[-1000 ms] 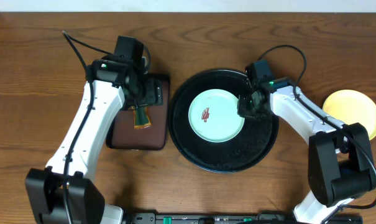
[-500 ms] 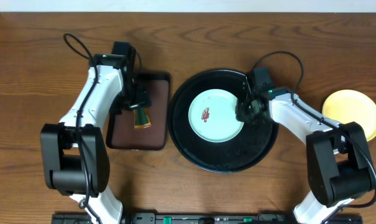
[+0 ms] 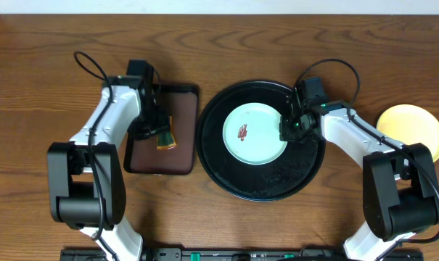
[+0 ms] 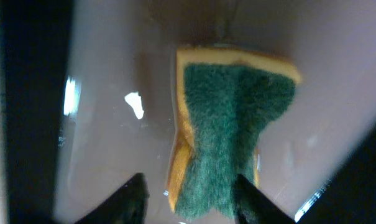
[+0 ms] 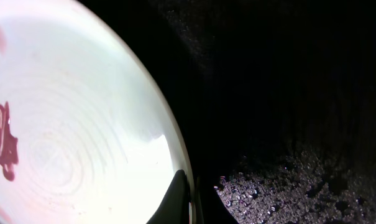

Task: Clean dirty plates on tray and stack at the side
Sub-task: 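Reach the left gripper to the sponge in the small tray and grasp it, then dip the sponge in the tray water with the left gripper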

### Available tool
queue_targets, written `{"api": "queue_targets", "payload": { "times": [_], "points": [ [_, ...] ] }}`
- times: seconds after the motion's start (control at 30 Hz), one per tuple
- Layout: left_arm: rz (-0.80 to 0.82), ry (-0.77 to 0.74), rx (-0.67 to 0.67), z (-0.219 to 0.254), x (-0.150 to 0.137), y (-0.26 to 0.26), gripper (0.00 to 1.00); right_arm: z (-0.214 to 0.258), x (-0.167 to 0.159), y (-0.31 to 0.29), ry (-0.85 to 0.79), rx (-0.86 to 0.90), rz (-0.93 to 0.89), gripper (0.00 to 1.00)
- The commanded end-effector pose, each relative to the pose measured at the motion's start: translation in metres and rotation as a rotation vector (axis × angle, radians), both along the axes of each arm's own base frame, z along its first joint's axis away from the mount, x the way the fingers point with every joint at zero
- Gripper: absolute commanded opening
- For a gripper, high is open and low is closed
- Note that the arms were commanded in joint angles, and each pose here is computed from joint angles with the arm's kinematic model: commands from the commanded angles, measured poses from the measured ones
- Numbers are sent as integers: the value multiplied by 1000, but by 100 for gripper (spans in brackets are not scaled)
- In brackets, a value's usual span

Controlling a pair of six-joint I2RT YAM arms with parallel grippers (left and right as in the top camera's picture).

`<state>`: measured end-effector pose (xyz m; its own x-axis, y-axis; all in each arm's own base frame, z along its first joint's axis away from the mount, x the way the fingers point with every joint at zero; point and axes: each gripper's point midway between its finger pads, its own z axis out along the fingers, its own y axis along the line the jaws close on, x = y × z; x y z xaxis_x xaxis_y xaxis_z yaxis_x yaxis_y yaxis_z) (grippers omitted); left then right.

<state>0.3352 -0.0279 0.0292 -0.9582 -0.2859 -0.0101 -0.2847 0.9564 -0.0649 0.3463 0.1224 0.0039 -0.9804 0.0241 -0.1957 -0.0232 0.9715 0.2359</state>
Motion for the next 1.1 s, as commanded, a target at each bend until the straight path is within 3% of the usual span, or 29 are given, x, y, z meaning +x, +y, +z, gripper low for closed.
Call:
{"api": "queue_targets", "payload": {
  "times": [0.0,0.27,0.43,0.6,0.7,0.83,0.93,0.97,1.0,1.07],
  "points": [
    [-12,-30,-12,-9,0,-2,8,-6,-4,-21,2,-100,21,1],
    [-35,-87,-10,-40,-4,-9,7,-6,-4,-21,3,-100,21,1],
    [-41,-54,-2,-24,-5,-7,8,-6,-5,-19,7,-88,16,1],
    [-43,-85,-8,27,13,-10,37,-6,-5,-18,8,-83,17,1],
    [-43,-113,-16,32,18,-12,43,-6,-5,-18,8,-83,17,1],
    [-43,-134,-17,11,24,-12,40,-6,-5,-18,8,-84,17,1],
    [-39,-104,-16,-12,19,-12,26,-6,-5,-18,9,-83,18,1],
    [-39,-75,-14,-20,15,-11,13,-6,-5,-18,9,-80,18,1],
    [-39,-42,-12,-29,10,-11,8,-6,-5,-18,9,-80,18,1],
    [-39,-2,-10,-37,4,-10,7,-6,-5,-18,9,-80,18,1]
  ]
}}
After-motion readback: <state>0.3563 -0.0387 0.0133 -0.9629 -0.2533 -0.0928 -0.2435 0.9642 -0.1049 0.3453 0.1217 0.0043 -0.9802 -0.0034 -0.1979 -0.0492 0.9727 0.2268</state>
